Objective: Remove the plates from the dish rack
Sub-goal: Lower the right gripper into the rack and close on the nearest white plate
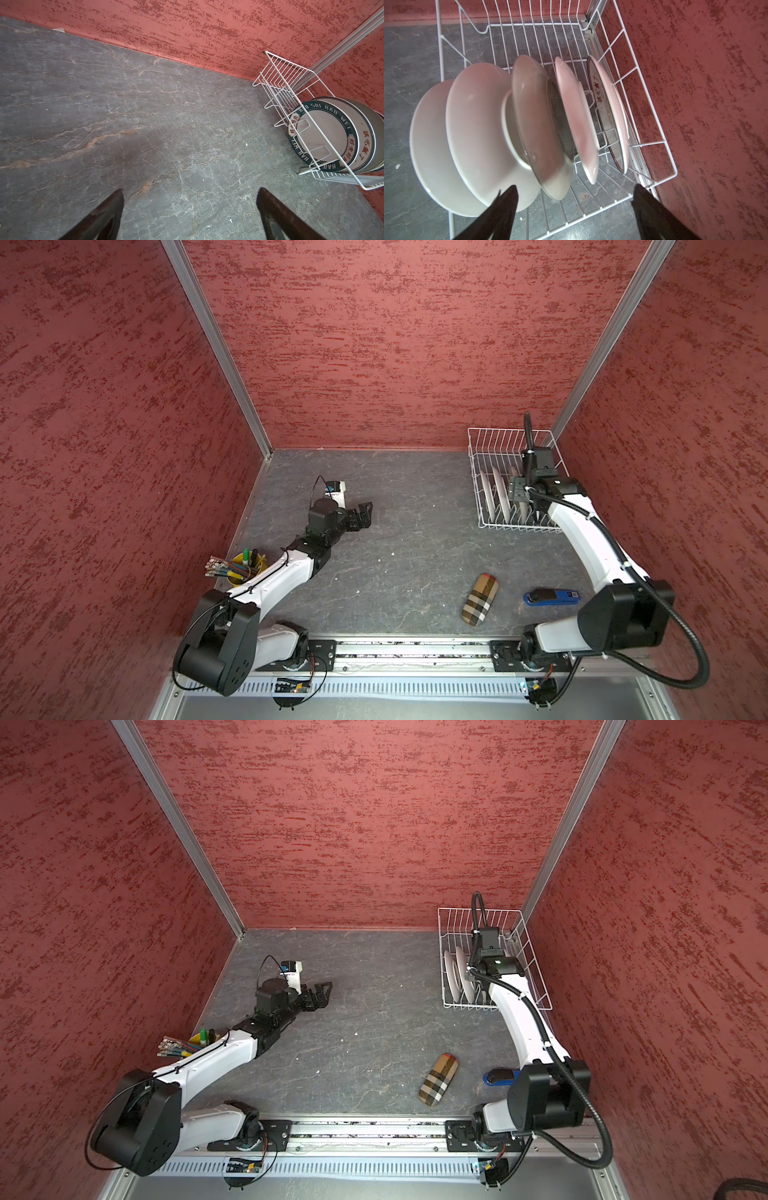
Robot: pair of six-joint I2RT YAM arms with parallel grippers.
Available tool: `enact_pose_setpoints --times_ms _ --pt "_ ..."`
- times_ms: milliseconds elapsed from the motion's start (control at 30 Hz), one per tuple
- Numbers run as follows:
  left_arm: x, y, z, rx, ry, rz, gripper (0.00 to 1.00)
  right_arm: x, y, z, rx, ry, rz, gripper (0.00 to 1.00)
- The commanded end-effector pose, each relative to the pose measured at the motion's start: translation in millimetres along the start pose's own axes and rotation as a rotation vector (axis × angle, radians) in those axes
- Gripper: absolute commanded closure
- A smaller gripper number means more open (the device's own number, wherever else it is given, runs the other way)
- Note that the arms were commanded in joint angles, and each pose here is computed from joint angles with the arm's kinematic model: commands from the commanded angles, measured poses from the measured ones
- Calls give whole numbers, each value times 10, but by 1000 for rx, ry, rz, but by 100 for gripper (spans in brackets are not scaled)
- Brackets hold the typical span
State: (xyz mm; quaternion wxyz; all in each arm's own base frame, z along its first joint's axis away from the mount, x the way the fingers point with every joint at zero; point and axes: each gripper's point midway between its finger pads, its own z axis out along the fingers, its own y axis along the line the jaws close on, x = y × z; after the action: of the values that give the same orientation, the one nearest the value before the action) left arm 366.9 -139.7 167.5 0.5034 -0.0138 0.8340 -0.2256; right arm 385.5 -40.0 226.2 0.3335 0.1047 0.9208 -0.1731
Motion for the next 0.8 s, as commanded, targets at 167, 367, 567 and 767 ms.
enact_pose_setpoints --times_ms 167,367,567,767 --pt "-50 -18 -89 11 -21 -7 1 -47 -46 86 197 4 -131 25" --pt "-83 -2 -144 -2 -36 -3 1 -124 56 142 201 -7 -153 39" --pt "-70 3 -161 -6 -31 0 1 -116 141 240 213 3 -182 48" --pt "-85 -2 -183 -5 -35 1 1 -143 228 239 186 2 -173 47"
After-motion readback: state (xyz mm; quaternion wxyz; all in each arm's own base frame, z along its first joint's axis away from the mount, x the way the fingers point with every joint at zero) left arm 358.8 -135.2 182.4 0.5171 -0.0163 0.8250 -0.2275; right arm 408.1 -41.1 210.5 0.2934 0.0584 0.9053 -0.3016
